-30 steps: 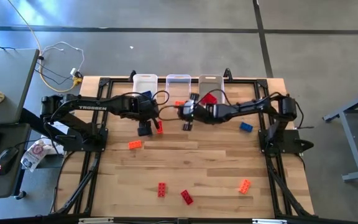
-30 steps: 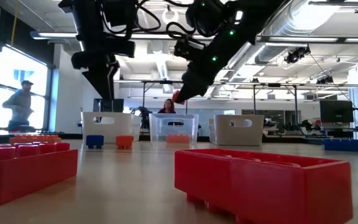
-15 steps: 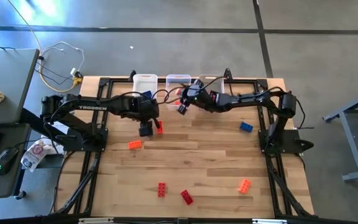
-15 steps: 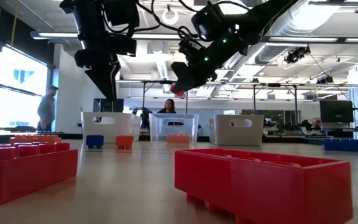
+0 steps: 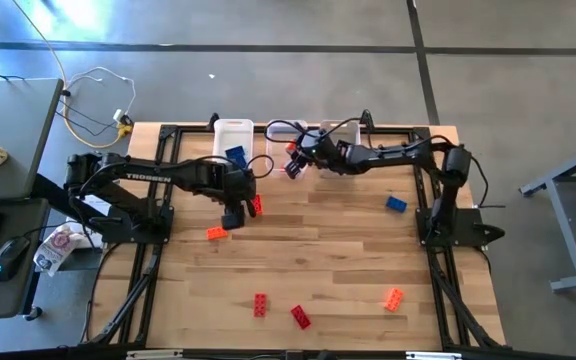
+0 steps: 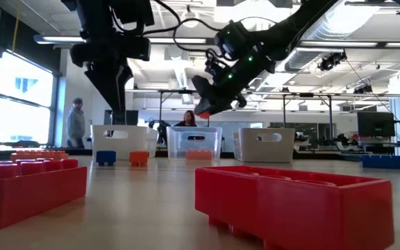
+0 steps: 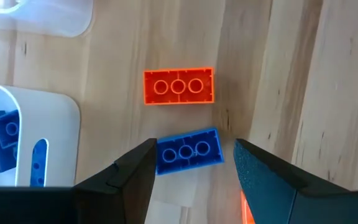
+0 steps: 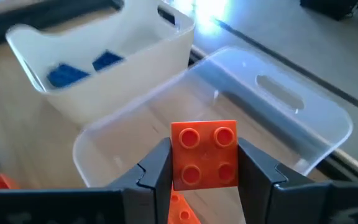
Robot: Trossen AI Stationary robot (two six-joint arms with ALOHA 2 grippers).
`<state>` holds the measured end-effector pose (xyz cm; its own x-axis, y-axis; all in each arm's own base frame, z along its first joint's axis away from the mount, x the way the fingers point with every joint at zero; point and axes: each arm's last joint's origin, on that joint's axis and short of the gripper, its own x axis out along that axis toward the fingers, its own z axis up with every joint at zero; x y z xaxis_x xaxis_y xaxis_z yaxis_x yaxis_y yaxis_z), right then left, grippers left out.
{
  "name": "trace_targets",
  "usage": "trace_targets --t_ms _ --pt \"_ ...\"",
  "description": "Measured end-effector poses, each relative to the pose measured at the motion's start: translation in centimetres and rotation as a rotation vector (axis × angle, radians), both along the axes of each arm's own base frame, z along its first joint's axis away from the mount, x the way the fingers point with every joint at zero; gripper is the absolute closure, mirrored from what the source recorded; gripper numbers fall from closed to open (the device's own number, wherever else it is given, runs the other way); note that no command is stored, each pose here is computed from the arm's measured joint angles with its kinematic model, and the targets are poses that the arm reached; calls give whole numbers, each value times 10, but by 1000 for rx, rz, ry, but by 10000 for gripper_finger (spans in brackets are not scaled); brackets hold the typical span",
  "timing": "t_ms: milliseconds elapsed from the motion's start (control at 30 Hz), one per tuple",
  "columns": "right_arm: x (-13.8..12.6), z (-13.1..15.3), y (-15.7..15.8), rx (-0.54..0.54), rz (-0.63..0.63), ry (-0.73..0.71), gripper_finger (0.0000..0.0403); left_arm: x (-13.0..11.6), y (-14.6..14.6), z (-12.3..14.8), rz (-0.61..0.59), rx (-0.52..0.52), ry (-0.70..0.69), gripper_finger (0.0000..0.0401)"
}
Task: Sort & place blocks by color
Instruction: Put the orange game piece into the transparent bin
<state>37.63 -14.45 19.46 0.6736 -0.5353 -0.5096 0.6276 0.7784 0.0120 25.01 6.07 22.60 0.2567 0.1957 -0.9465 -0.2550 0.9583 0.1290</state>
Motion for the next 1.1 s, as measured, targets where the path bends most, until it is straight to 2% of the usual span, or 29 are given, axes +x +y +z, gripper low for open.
trace_targets --t_ms 200,333,533,700,1100 --pt "3 -16 -1 20 4 43 288 0 -1 0 -9 2 6 201" --pt "2 -20 -1 45 12 55 288 0 0 0 -73 22 20 201" --pt "-1 -26 -4 114 17 77 288 0 0 0 -194 57 38 201" --pt "-2 -27 -6 168 69 69 288 0 0 0 -304 87 61 201" --pt "-3 -28 -7 177 56 72 278 0 0 0 -635 174 128 201"
